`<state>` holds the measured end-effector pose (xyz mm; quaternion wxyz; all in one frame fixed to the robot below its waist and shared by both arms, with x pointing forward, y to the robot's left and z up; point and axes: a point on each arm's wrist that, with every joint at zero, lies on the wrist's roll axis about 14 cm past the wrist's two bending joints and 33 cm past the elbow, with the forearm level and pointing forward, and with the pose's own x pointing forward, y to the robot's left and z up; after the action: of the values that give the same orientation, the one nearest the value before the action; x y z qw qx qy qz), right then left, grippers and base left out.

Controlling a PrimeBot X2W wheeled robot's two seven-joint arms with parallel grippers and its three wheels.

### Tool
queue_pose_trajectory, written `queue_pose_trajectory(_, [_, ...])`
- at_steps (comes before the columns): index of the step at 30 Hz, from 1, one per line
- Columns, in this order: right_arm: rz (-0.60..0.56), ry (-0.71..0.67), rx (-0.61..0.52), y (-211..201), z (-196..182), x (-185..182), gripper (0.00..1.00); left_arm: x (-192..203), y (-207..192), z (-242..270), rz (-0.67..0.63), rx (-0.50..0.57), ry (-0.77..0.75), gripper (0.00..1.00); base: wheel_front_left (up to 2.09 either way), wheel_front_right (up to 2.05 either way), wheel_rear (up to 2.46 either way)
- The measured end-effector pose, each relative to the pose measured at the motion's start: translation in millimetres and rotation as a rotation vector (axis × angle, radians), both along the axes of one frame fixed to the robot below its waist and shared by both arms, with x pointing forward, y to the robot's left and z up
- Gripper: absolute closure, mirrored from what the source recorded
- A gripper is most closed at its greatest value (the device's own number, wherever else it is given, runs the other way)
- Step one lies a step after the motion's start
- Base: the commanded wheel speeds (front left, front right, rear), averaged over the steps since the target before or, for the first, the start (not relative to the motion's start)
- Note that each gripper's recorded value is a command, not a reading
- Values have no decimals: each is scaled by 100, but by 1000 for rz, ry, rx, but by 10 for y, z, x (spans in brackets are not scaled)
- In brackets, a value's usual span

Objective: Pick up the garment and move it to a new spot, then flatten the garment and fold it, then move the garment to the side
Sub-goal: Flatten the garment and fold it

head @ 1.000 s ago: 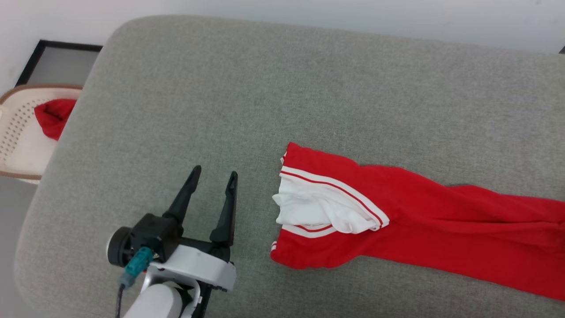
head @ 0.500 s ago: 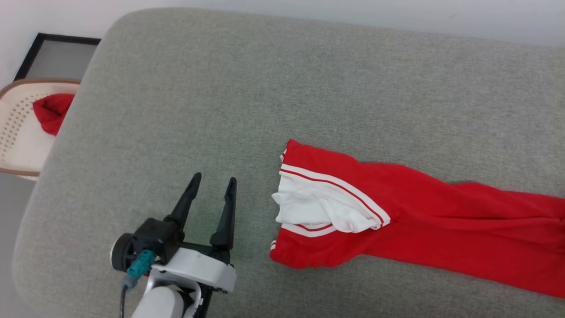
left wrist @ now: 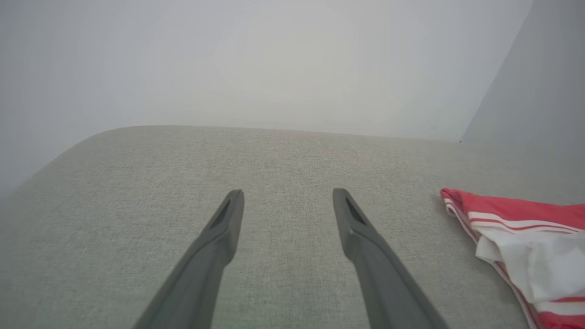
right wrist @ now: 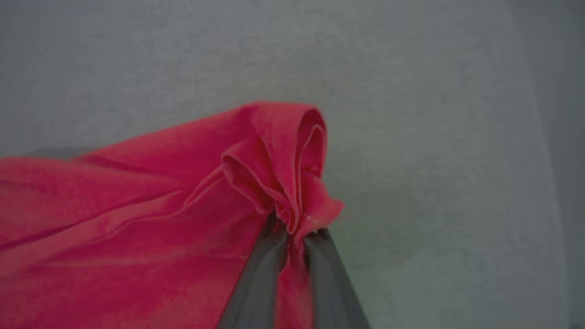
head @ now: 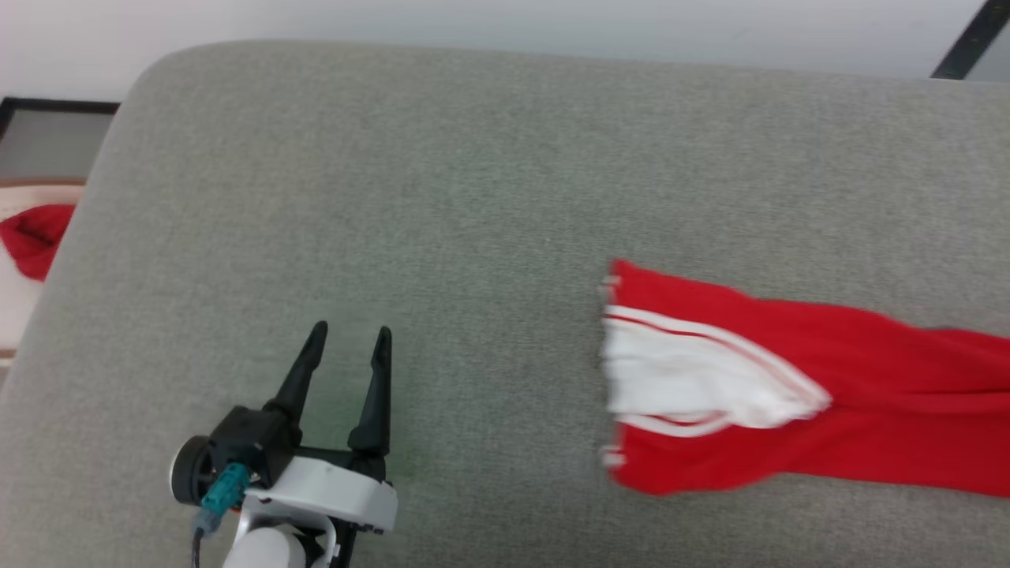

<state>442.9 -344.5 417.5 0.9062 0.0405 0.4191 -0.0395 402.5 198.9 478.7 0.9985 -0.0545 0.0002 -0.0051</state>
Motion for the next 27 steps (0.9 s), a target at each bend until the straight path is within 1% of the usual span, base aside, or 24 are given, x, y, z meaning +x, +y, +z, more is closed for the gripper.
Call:
queue_pose_trajectory(3, [-78, -23, -82, -411, 159, -72, 100, 2, -41, -14, -12, -7, 2, 0, 0, 0, 0])
queue_pose_trajectory(6, [-135, -41, -124, -652, 264, -124, 100, 13, -57, -9, -22, -5, -2, 0, 0, 0, 0])
queue_pose_trajectory(9, [-160, -62, -114, -687, 311, -123, 100, 7, -59, -15, -23, -6, -1, 0, 0, 0, 0])
queue_pose_trajectory(12, [-140, -70, -80, -547, 286, -96, 100, 1, -82, -14, -27, -11, -2, 0, 0, 0, 0])
queue_pose_trajectory(15, [-64, -82, -66, -312, 316, -34, 100, -11, -82, -14, -25, -15, -1, 0, 0, 0, 0])
queue_pose_trajectory(20, [119, -102, -11, 280, 398, -11, 100, -52, -34, -17, -12, -21, 1, 0, 0, 0, 0])
queue_pose_trajectory(27, [435, -160, 89, 1374, 607, -58, 100, -76, -61, -41, -13, -40, 8, 0, 0, 0, 0])
